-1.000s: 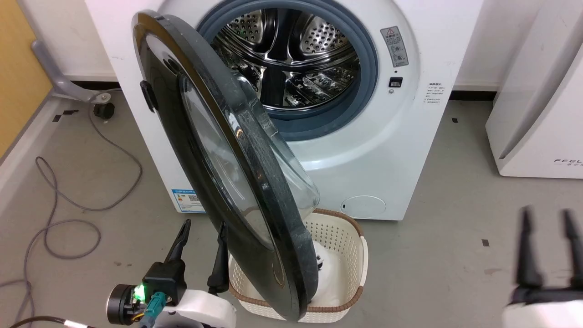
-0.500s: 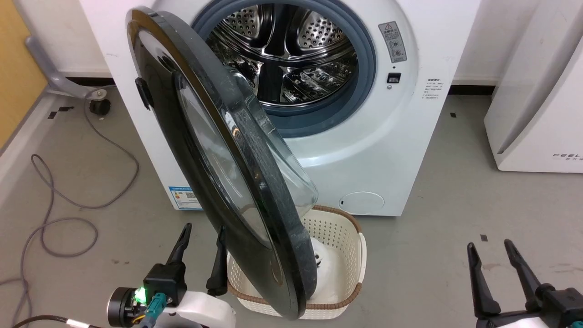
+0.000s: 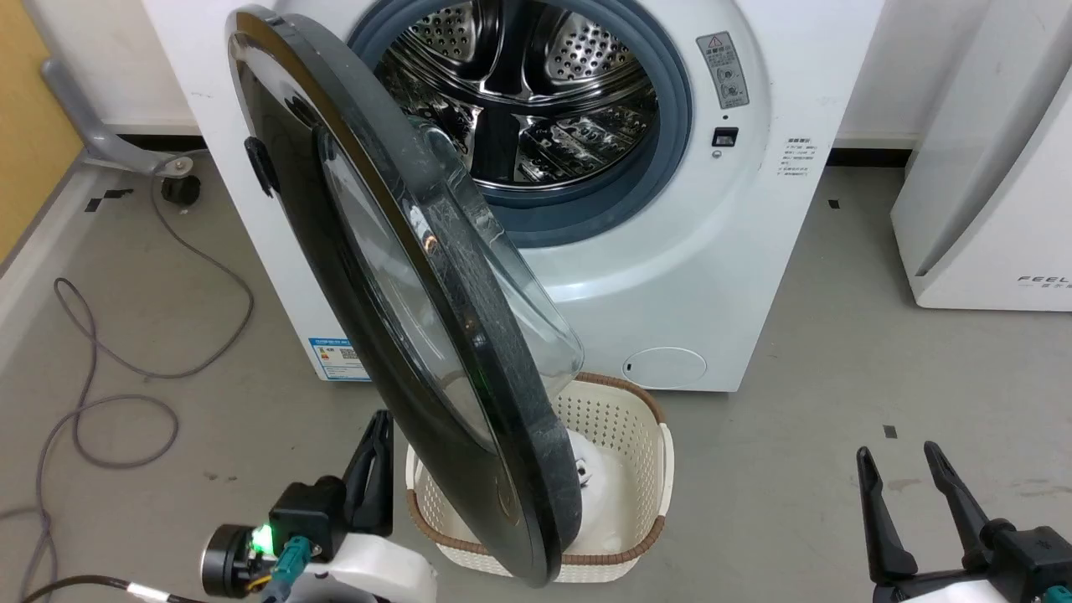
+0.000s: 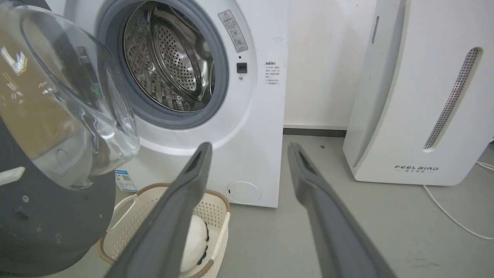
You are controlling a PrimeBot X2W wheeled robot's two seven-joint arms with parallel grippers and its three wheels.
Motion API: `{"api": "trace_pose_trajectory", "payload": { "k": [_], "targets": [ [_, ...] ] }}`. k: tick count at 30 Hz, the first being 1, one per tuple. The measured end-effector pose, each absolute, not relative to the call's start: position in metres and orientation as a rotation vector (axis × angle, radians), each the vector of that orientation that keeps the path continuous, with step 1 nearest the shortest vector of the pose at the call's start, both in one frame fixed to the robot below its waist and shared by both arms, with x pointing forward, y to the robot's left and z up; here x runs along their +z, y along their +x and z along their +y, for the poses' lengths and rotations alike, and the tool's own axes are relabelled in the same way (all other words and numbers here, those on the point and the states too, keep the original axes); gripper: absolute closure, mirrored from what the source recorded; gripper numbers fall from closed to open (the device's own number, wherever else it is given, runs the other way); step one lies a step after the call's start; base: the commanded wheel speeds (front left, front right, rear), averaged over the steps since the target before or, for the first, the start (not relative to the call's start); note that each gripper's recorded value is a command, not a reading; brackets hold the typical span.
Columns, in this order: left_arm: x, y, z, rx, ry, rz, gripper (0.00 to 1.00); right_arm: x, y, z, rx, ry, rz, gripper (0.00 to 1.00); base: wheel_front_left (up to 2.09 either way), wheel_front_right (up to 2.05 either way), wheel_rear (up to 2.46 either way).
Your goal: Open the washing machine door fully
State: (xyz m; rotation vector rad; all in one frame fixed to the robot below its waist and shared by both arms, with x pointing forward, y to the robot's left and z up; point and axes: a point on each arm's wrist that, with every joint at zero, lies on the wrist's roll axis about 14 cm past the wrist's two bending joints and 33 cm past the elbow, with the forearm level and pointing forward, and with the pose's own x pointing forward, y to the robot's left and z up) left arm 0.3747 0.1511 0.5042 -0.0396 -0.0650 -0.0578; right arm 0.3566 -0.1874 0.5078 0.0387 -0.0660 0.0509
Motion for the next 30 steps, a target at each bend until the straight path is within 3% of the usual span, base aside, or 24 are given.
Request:
{"api": "trace_pose_trajectory", "payload": {
  "k": [6, 18, 25, 30],
  "targets": [
    [0.550, 0.381, 0.153, -0.054, -0.015, -0.207, 1.00, 0.506, 0.357, -0.187, 0.051, 0.044, -0.062, 0.00, 0.00, 0.00, 0.00],
    [0.714, 0.351, 0.157, -0.022, -0.007, -0.740, 1.00, 0.499, 0.358, -0.187, 0.049, 0.056, -0.034, 0.00, 0.00, 0.00, 0.00],
    [0.773, 0.313, 0.136, -0.098, -0.044, -0.965, 1.00, 0.497, 0.356, -0.190, 0.040, 0.059, -0.027, 0.00, 0.00, 0.00, 0.00],
    [0.778, 0.300, 0.103, -0.244, -0.094, -0.988, 1.00, 0.495, 0.357, -0.191, 0.037, 0.062, -0.022, 0.00, 0.00, 0.00, 0.00]
  ]
}}
